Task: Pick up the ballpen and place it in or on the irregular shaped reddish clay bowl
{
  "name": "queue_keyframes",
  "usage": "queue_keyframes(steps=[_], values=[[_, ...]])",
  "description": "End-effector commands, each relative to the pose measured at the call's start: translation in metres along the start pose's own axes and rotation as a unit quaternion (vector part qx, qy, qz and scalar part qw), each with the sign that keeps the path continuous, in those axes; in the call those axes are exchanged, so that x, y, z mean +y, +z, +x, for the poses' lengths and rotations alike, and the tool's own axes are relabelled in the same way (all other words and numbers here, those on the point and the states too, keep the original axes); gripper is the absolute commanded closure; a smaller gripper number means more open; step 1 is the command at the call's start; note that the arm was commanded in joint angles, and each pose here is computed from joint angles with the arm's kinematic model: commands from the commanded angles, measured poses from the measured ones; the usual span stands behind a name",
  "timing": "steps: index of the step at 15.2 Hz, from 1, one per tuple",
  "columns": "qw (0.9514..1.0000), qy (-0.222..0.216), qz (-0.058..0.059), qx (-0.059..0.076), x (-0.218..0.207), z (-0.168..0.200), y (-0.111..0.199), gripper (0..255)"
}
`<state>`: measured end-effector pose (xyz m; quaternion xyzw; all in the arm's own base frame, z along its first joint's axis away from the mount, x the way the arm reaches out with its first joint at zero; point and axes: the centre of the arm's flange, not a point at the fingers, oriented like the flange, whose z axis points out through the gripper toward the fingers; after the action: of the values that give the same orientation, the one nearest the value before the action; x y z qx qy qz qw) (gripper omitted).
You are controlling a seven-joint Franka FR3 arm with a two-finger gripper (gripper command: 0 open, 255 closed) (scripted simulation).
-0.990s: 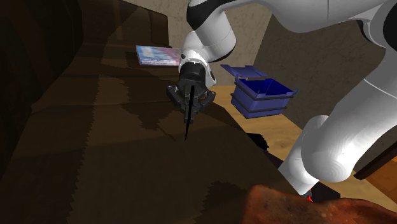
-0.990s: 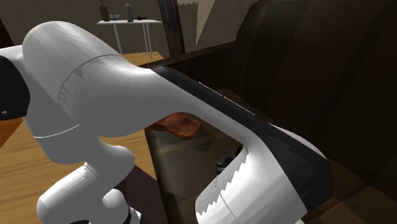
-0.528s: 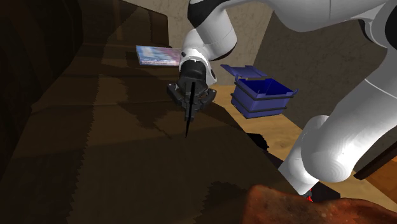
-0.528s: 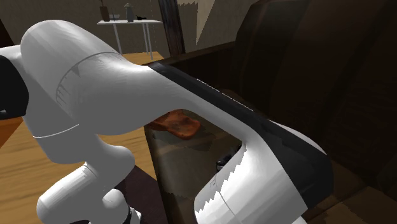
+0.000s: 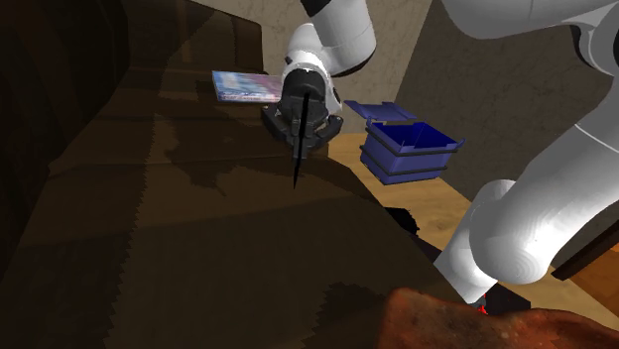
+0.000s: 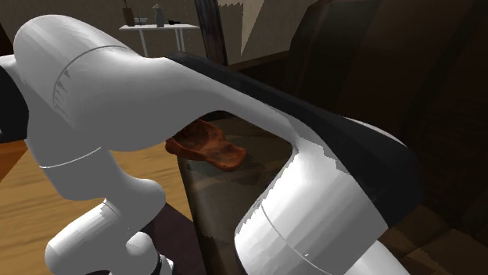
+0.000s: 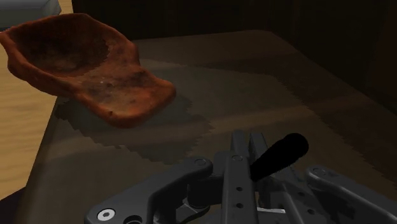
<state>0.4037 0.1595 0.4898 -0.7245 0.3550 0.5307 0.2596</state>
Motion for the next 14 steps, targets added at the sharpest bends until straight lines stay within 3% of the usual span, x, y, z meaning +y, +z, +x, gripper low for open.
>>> queue_keyframes(steps=[1,14], values=[[1.0000,0.000,0.000,0.000,0.000,-0.010,-0.004,255],[1.0000,0.000,0.000,0.000,0.000,-0.076,-0.024,255]])
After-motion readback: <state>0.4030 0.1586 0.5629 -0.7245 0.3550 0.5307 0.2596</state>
